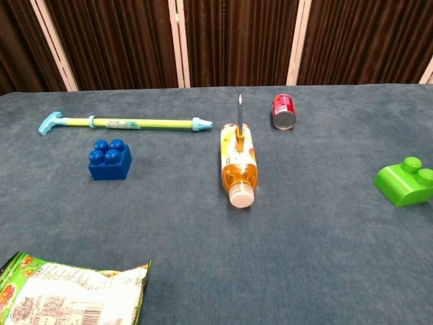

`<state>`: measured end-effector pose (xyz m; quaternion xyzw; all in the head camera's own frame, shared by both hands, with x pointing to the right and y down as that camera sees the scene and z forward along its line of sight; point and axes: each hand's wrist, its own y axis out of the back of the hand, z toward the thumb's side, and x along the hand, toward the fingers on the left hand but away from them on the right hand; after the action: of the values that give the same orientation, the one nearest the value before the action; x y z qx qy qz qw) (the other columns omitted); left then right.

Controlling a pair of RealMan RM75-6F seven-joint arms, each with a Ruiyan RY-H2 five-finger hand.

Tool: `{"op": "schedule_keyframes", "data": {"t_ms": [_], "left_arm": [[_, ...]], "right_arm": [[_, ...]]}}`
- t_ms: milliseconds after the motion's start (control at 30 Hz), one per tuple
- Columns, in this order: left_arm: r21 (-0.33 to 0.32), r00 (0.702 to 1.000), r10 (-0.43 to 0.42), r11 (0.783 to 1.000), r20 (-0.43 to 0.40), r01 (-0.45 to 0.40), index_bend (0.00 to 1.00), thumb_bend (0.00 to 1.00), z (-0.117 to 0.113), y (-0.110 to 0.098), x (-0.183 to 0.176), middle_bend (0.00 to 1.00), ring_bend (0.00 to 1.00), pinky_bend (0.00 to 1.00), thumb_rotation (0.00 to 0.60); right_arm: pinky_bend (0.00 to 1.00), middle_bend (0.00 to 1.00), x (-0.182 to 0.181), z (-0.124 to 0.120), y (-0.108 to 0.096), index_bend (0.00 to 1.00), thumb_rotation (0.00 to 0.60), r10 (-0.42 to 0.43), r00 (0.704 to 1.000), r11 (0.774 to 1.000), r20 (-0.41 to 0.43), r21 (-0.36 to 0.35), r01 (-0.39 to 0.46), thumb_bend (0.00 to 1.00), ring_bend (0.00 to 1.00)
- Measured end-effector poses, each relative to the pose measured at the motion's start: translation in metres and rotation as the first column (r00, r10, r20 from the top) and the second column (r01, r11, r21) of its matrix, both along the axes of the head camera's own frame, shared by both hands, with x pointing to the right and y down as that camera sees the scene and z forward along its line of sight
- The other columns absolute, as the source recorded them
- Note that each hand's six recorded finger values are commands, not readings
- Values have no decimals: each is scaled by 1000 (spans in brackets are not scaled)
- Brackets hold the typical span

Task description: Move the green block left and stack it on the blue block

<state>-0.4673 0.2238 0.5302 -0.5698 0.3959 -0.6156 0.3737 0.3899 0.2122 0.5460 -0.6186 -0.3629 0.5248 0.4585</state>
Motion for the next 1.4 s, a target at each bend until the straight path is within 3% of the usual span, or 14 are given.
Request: {"op": "schedule_keyframes", "data": {"t_ms": [300,500,667,800,1133,1300,1400], "left_arm": [[-3,1000,-13,1000,0,13,0,0,0,-1,-4,0,0,0,600],[1,1000,-29,1000,5,29,0,0,1,-6,-7,0,0,0,600],[-32,999,-44,998,29,45,0,0,11,-10,-9,0,0,0,600],[-44,997,-52,998,53,54,0,0,17,-12,-10,0,0,0,600],[-59,993,-72,995,97,78,0,0,28,-16,-13,0,0,0,600],[-62,991,-79,994,110,86,0,0,31,-17,-15,0,0,0,600],[-65,990,-80,994,114,88,0,0,32,-17,-15,0,0,0,600]], "right_arm": [[0,0,-7,14,0,0,600,-23,1000,998,-4,-59,23,0,0],[0,0,-20,40,-16,0,600,-84,996,987,-29,-140,79,0,0],[12,4,-36,80,-40,0,600,-199,977,946,-76,-274,172,0,0],[65,21,-44,103,-62,0,600,-278,954,914,-116,-338,225,0,0],[162,89,-50,135,-90,0,600,-415,884,869,-213,-380,317,40,0],[195,142,-50,147,-91,29,600,-440,871,847,-221,-423,321,51,5],[250,214,-49,151,-91,72,600,-442,869,842,-223,-437,317,63,66]]}}
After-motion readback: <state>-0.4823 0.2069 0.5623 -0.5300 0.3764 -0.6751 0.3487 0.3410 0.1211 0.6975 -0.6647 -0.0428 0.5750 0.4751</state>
